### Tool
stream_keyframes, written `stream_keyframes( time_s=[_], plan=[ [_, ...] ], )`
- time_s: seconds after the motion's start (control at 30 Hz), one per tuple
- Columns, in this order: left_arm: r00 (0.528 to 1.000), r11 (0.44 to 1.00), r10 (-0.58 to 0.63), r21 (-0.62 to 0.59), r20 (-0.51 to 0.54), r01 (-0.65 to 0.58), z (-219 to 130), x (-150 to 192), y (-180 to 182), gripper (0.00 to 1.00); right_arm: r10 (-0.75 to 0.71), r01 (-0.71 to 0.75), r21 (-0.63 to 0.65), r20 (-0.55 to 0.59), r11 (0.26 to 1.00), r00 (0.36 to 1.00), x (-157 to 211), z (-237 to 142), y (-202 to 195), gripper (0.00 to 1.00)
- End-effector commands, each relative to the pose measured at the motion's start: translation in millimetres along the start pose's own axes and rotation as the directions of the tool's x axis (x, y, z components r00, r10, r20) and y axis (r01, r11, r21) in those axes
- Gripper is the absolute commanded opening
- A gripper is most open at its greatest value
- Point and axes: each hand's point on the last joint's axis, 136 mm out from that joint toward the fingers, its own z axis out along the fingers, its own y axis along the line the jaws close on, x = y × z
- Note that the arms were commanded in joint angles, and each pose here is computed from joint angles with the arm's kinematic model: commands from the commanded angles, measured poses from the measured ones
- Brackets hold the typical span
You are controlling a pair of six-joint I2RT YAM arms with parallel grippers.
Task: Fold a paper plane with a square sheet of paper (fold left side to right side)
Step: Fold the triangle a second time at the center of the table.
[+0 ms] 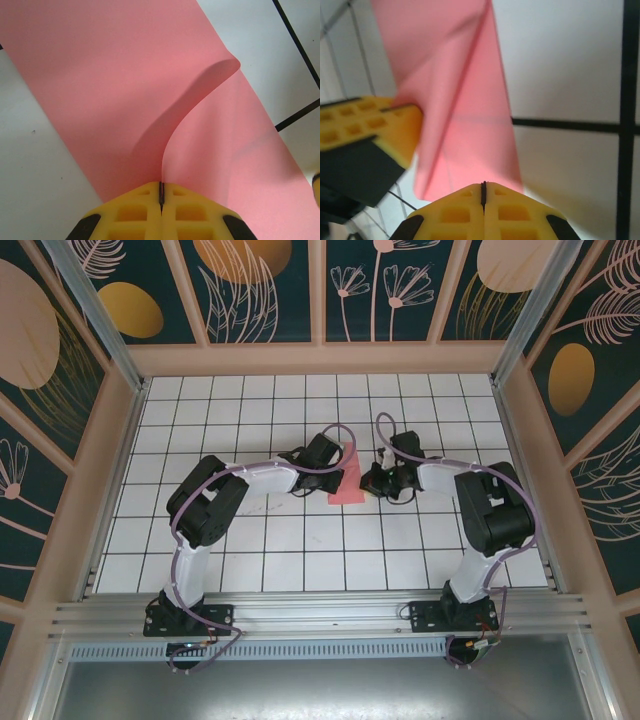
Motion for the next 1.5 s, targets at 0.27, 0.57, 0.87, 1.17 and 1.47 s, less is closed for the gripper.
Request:
stream_keyframes(
  time_s=[0.27,0.57,0.87,1.17,1.47],
  plan=[
    [0.999,1.0,0.012,-0.001,-0.035,-0.012,12,13,6,0.0,-0.026,0.034,-0.167,0.053,0.985,0.998,-50,23,51,0.0],
    [0.999,1.0,0.011,0.003,-0.034,-0.01,13,11,5,0.0,-0.025,0.025,-0.151,0.007,0.988,1.0,-42,39,44,0.0],
    [0.999,1.0,0.012,0.005,-0.035,-0.012,13,11,4,0.0,-0.027,0.025,-0.094,-0.021,0.995,0.999,-34,45,29,0.0],
    [0.999,1.0,0.012,0.012,-0.038,-0.012,13,10,3,0.0,-0.039,0.039,-0.022,-0.026,0.999,0.999,-30,47,12,0.0],
    [0.999,1.0,0.012,-0.005,-0.03,-0.013,9,7,5,0.07,-0.035,0.036,0.032,-0.04,0.999,0.999,-26,49,-1,0.0]
  ],
)
